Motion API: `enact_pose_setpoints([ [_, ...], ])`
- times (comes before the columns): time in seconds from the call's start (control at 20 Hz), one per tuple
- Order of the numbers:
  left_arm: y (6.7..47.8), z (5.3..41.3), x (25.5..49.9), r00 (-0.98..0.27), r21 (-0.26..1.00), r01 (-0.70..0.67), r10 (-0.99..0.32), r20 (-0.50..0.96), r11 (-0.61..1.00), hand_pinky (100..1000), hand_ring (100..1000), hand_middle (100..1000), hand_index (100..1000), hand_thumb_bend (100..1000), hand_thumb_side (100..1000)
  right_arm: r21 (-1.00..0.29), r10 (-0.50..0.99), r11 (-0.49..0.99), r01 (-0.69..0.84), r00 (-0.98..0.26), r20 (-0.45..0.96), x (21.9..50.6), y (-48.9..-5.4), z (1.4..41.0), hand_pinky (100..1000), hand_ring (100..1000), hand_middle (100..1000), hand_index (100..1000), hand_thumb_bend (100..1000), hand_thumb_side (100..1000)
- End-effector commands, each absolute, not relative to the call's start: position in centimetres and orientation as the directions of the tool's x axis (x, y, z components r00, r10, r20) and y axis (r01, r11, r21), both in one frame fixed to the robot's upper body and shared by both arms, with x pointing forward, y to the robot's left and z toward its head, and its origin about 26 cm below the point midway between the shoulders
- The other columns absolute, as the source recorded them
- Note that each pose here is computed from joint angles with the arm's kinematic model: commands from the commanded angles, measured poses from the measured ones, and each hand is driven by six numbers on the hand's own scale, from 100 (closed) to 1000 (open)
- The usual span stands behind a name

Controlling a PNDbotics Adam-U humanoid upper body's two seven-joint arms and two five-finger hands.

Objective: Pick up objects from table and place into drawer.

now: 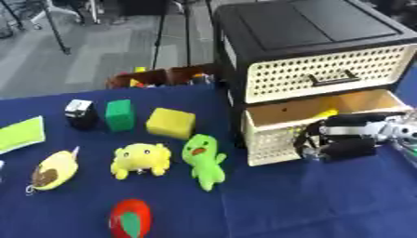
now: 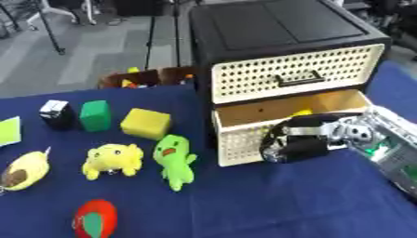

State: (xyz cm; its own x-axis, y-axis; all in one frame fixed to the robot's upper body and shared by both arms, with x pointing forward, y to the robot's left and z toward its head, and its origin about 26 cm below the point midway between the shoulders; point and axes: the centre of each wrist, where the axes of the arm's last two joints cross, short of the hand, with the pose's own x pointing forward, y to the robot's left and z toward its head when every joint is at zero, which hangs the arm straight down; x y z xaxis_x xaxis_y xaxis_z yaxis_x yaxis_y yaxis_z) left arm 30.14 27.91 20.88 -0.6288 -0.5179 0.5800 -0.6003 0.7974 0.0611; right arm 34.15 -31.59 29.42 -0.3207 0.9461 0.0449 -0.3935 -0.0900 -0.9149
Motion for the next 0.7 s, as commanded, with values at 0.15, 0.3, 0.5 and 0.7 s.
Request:
enact_pose_setpoints([
  [0.15,28.0,21.4,29.9,-0.643,0.062,-0.592,-0.518,0.564,0.803,454,627,617,804,147,890,-0.937,0.950,-0.103,-0.335,-0.313,0.007,35.0,-32.0,30.6,513,828,929,921,100,1000],
  [0.3,27.9,21.4,29.9,-0.646,0.064,-0.586,-0.513,0.565,0.808,454,643,617,805,143,890,-0.941,0.955,-0.115,-0.319,-0.296,-0.016,35.7,-32.3,30.6,524,839,939,923,100,1000],
  [0.5,27.9,21.3,29.9,-0.647,0.064,-0.582,-0.510,0.567,0.810,453,645,623,804,139,890,-0.946,0.959,-0.137,-0.294,-0.278,-0.053,36.5,-32.6,30.6,537,846,944,923,100,1000],
  [0.7,27.8,21.3,30.0,-0.650,0.064,-0.577,-0.506,0.568,0.814,453,647,628,805,140,891,-0.950,0.961,-0.150,-0.275,-0.267,-0.074,37.4,-32.8,30.6,542,849,946,920,100,1000],
])
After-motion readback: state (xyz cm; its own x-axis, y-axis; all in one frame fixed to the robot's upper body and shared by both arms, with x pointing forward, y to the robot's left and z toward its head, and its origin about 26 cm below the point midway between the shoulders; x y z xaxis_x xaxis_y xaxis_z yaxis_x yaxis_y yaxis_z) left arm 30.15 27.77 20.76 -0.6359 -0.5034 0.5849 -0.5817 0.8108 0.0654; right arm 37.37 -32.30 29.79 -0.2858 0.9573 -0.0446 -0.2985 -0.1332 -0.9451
